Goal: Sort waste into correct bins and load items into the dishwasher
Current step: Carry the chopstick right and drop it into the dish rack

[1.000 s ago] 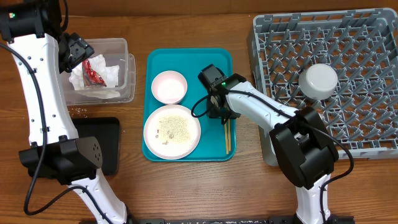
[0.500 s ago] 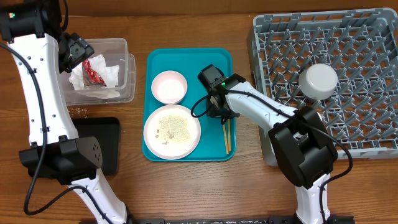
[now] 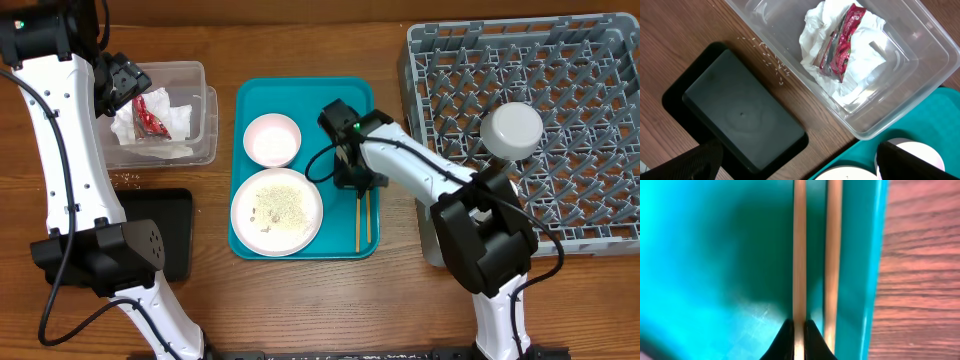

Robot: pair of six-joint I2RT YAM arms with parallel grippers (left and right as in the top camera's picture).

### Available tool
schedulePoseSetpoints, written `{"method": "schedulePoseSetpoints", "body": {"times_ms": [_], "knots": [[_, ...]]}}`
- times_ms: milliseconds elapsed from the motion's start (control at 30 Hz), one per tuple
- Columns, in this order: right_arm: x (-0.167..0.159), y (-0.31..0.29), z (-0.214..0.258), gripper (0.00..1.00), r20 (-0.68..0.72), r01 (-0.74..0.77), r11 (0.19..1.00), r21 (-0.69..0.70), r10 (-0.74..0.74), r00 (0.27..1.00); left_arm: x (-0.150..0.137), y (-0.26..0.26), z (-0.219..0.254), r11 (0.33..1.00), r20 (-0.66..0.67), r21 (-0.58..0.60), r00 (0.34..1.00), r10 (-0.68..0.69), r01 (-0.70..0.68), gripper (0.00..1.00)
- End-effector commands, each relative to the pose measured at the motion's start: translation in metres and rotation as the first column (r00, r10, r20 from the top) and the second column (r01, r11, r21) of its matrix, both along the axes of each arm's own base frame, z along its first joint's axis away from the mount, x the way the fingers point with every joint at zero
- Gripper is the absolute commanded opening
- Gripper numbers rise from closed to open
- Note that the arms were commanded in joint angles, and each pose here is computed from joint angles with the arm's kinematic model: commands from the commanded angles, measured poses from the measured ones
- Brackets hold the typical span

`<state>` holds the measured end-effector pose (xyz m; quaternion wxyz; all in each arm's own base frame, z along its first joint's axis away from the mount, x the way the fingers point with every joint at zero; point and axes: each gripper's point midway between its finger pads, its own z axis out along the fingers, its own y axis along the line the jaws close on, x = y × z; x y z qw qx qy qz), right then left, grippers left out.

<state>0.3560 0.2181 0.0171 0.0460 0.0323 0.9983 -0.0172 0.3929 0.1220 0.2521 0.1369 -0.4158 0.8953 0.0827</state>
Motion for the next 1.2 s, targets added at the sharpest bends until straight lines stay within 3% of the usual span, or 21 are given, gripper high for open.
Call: {"method": "schedulePoseSetpoints", "body": {"times_ms": [0,300,433,567,733,1000,1167], "knots": [[0.029,0.002,0.039,0.04,0.086,0.028,0.998,0.053,-0.032,0.996,-0.002,-0.001,0.003,1.0,0.007,0.011,1.0,0.012,-0.012,1.0],[0.085,-0.06,0.175,0.04,0.343,-0.047,0.993,0.104,0.009,0.939,-0.002,-0.001,0.003,1.0,0.007,0.011,1.0,0.012,-0.012,1.0],[0.097,-0.11,0.203,0.04,0.407,-0.065,0.995,0.082,0.026,0.913,-0.002,-0.001,0.004,1.0,0.007,0.011,1.0,0.012,-0.012,1.0],[0.101,-0.142,0.202,0.04,0.396,-0.134,0.985,0.105,0.082,0.915,-0.002,-0.001,0.004,1.0,0.007,0.011,1.0,0.012,-0.012,1.0],[0.111,-0.179,0.187,0.04,0.375,-0.084,0.991,0.103,0.04,0.926,-0.002,-0.001,0.004,1.0,0.007,0.011,1.0,0.012,-0.012,1.0],[0.117,-0.164,0.162,0.04,0.332,-0.146,0.965,0.218,0.067,0.941,-0.002,-0.001,0.004,1.0,0.007,0.011,1.0,0.012,-0.012,1.0],[0.121,-0.168,0.142,0.18,0.297,-0.13,0.974,0.188,0.069,0.952,-0.002,-0.001,0.003,1.0,0.007,0.011,1.0,0.012,-0.012,1.0]]}}
